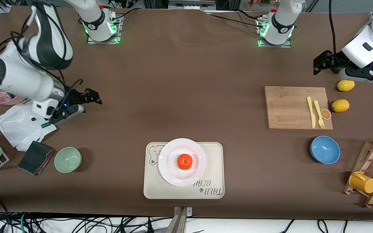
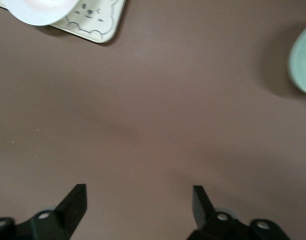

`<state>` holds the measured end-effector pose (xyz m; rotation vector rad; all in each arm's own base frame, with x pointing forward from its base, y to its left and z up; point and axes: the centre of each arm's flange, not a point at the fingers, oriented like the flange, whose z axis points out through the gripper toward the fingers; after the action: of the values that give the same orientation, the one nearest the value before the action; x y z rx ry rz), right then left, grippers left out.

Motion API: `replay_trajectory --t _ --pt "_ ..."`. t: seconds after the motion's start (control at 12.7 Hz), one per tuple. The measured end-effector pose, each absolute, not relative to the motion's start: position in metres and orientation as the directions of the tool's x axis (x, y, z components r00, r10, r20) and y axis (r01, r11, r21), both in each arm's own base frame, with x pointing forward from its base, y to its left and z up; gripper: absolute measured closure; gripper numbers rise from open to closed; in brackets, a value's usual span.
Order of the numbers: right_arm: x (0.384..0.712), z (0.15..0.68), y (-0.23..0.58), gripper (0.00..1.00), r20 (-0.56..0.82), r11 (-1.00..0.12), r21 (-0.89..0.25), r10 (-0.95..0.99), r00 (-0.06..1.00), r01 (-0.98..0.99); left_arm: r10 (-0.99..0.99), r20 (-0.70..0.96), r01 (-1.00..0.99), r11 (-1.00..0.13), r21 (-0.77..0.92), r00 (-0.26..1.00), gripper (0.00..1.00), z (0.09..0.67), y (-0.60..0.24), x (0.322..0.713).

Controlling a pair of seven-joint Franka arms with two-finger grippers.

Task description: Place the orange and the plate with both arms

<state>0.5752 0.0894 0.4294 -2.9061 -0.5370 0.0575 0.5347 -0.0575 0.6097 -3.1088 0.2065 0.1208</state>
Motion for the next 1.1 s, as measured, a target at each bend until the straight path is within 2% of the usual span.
replay_trajectory --t 0.16,0.31,0.47,1.1 --pt "0.565 0.484 0.087 0.00 -0.030 -0.937 -0.113 0.334 0.942 0.329 -0.133 -0.079 -0.135 -0.991 -0.018 0.988 0.00 0.610 -0.058 0.535" --pt "0.560 0.545 0.079 0.00 -0.031 -0.950 -0.086 0.303 0.953 0.299 -0.134 -0.079 -0.135 -0.991 -0.018 0.988 0.00 0.610 -0.059 0.535" --pt "0.559 0.581 0.063 0.00 -0.015 -0.957 -0.082 0.280 0.960 0.278 -0.136 -0.079 -0.137 -0.990 -0.019 0.988 0.00 0.610 -0.060 0.534" --pt "0.558 0.590 0.053 0.00 -0.062 -0.962 -0.037 0.273 0.960 0.271 -0.141 -0.079 -0.143 -0.990 -0.019 0.987 0.00 0.610 -0.063 0.534"
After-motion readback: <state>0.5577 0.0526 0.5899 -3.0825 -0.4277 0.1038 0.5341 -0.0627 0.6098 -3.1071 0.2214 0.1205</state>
